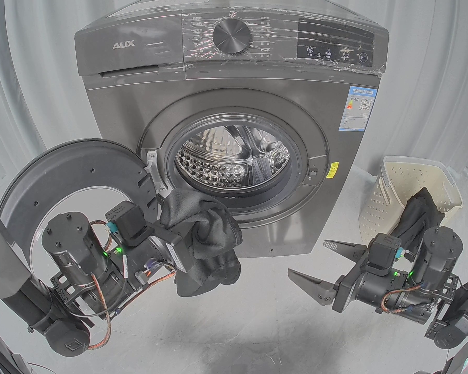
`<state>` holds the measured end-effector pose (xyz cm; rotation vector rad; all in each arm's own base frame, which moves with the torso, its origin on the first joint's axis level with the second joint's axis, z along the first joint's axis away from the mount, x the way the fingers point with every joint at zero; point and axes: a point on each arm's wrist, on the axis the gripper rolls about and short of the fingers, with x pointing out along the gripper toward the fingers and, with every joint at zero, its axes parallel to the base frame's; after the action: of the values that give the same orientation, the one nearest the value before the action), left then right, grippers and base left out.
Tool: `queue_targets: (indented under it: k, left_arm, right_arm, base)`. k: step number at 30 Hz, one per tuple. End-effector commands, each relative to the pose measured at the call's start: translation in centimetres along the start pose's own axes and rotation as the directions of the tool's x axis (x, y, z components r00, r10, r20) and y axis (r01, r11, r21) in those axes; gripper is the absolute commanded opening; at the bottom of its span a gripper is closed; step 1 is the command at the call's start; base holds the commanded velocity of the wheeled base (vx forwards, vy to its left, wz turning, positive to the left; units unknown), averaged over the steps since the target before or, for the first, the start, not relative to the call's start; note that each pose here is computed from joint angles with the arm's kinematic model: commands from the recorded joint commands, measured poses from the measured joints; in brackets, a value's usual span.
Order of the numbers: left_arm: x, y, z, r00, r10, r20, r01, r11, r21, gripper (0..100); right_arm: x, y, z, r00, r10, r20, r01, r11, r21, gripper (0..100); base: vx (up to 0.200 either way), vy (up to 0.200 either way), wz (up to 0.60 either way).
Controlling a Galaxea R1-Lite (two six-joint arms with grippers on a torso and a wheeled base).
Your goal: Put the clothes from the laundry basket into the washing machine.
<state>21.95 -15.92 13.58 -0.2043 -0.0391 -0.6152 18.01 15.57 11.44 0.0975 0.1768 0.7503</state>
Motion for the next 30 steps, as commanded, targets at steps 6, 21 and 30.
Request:
queue_targets:
  k: [6, 21, 30]
  left_arm:
    - [-0.1, -1.0, -1.4, 0.997, 0.064, -0.037, -0.064, 0.998, 0.009, 0]
    - [0.2, -0.5, -2.0, 0.988, 0.151, -0.044, -0.147, 0.986, 0.084, 0]
    - [0.8, -0.4, -3.2, 0.984, 0.160, -0.081, -0.153, 0.984, 0.093, 0]
  right_arm:
    - [1.6, -2.2, 0.0, 0.982, -0.187, 0.034, 0.187, 0.982, 0.005, 100]
    - [1.4, -3.4, 0.2, 0.960, -0.276, 0.041, 0.275, 0.961, 0.012, 100]
    - [1.5, -3.0, 0.2, 0.965, -0.259, 0.040, 0.259, 0.966, 0.011, 100]
  base:
    - [0.000, 0.000, 0.00]
    - [0.000, 0.000, 0.00]
    - [0.156, 0.000, 0.00]
